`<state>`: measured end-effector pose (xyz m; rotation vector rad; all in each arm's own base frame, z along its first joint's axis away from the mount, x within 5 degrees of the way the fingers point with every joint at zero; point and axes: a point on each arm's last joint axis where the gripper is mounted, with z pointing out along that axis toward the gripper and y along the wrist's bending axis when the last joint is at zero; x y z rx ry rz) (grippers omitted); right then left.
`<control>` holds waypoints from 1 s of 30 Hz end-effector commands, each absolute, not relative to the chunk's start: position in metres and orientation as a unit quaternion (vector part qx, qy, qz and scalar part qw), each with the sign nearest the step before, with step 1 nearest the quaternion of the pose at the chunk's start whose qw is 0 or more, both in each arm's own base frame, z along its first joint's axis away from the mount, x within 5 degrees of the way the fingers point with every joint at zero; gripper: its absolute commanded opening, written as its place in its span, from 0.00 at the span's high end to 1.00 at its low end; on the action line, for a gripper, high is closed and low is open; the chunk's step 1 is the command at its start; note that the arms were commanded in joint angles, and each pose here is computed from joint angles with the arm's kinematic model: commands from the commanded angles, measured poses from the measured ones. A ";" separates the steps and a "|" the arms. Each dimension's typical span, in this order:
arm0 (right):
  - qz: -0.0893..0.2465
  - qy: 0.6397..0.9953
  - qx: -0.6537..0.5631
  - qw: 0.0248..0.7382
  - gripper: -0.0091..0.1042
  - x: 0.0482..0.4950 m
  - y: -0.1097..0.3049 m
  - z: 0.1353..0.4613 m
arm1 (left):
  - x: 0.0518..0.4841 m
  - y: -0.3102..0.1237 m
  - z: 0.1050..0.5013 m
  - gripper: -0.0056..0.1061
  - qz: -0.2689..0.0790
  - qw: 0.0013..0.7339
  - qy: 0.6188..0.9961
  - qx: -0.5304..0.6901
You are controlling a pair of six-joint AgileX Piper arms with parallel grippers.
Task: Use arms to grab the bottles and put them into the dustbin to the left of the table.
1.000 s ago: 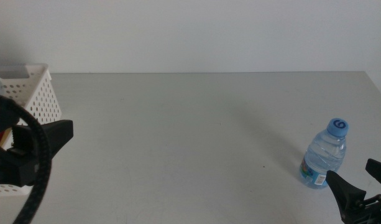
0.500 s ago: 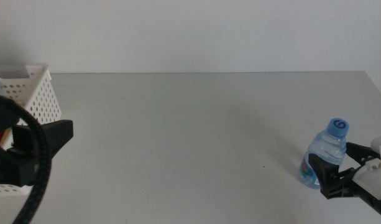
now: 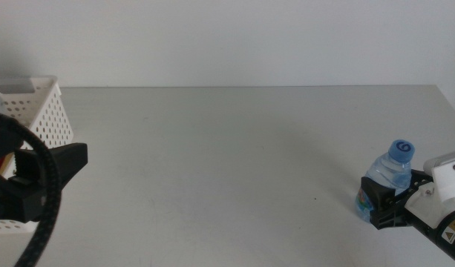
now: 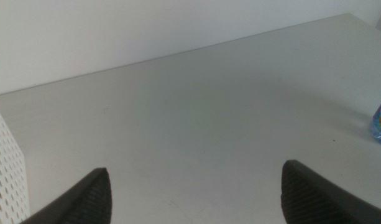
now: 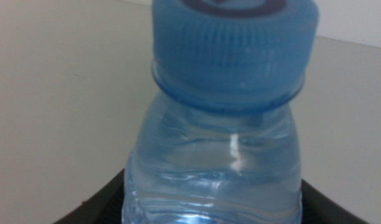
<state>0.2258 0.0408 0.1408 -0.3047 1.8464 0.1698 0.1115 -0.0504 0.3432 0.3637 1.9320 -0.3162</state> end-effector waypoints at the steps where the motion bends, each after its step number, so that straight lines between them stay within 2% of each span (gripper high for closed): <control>1: 0.098 0.722 -0.138 0.671 0.93 0.232 0.046 0.166 | 0.112 -0.052 0.358 0.11 -0.153 0.579 0.788 0.142; 5: 0.156 0.697 -0.139 0.686 0.93 0.243 0.060 0.179 | 0.112 -0.052 0.358 0.11 -0.153 0.579 0.788 0.142; 10: 0.217 0.644 -0.207 0.704 0.93 0.271 0.107 0.211 | 0.112 -0.052 0.358 0.11 -0.153 0.579 0.788 0.142; 16: 0.278 0.641 -0.253 0.669 0.93 0.314 0.176 0.226 | 0.112 -0.052 0.358 0.11 -0.153 0.579 0.788 0.142; 20: 0.297 0.635 -0.279 0.657 0.93 0.342 0.220 0.225 | 0.112 -0.052 0.358 0.11 -0.153 0.579 0.788 0.142; 23: 0.297 0.635 -0.300 0.647 0.93 0.359 0.245 0.217 | 0.112 -0.052 0.358 0.11 -0.153 0.579 0.788 0.142; 30: 0.288 0.647 -0.312 0.633 0.93 0.385 0.271 0.194 | 0.112 -0.052 0.358 0.11 -0.153 0.579 0.788 0.142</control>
